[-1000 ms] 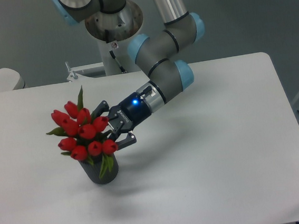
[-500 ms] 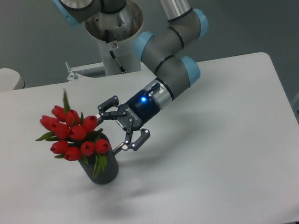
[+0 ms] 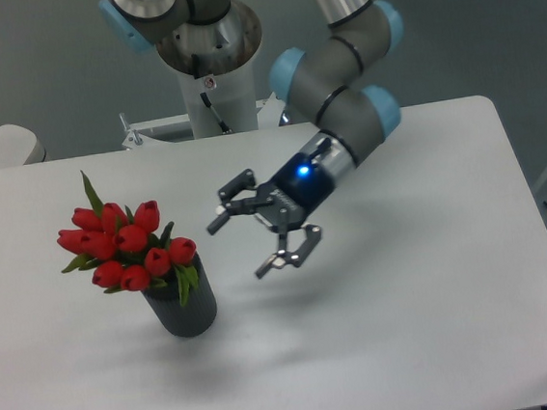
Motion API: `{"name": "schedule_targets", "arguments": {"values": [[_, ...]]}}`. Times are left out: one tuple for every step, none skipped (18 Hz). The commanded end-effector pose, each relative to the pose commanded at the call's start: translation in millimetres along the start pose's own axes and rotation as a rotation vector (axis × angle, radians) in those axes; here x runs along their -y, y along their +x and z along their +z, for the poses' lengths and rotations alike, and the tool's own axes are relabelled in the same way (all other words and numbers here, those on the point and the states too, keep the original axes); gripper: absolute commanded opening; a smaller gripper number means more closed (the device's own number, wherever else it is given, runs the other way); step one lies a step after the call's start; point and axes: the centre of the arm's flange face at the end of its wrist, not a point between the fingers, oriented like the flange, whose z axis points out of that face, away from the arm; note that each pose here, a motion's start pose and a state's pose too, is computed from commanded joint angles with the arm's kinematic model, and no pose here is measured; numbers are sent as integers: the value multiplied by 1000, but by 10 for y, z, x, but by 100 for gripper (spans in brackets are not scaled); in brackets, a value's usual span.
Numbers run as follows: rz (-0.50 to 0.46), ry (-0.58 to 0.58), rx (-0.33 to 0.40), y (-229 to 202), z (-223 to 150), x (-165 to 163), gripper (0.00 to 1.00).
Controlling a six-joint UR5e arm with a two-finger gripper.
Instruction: Insert the flowers into the vase
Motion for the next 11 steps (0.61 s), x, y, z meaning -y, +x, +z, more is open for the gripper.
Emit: {"name": "schedule_targets", "arguments": {"values": [[-3, -40, 15, -64, -81, -18, 100], [-7, -69, 29, -138, -150, -7, 100], [-18, -99, 43, -227, -218, -20, 100], [-27, -137, 58, -328, -290, -43, 100], [-26, -183, 69, -420, -332, -64, 100], [-21, -236, 76, -518, -361, -97, 100], [-22, -281, 82, -608, -392, -158, 100], [-18, -315, 86, -697, -406, -199, 100], [-10, -341, 91, -778, -423, -200, 100], [-6, -362, 95, -841, -446, -204, 100], [-10, -390, 101, -888, -460, -219, 100]]}}
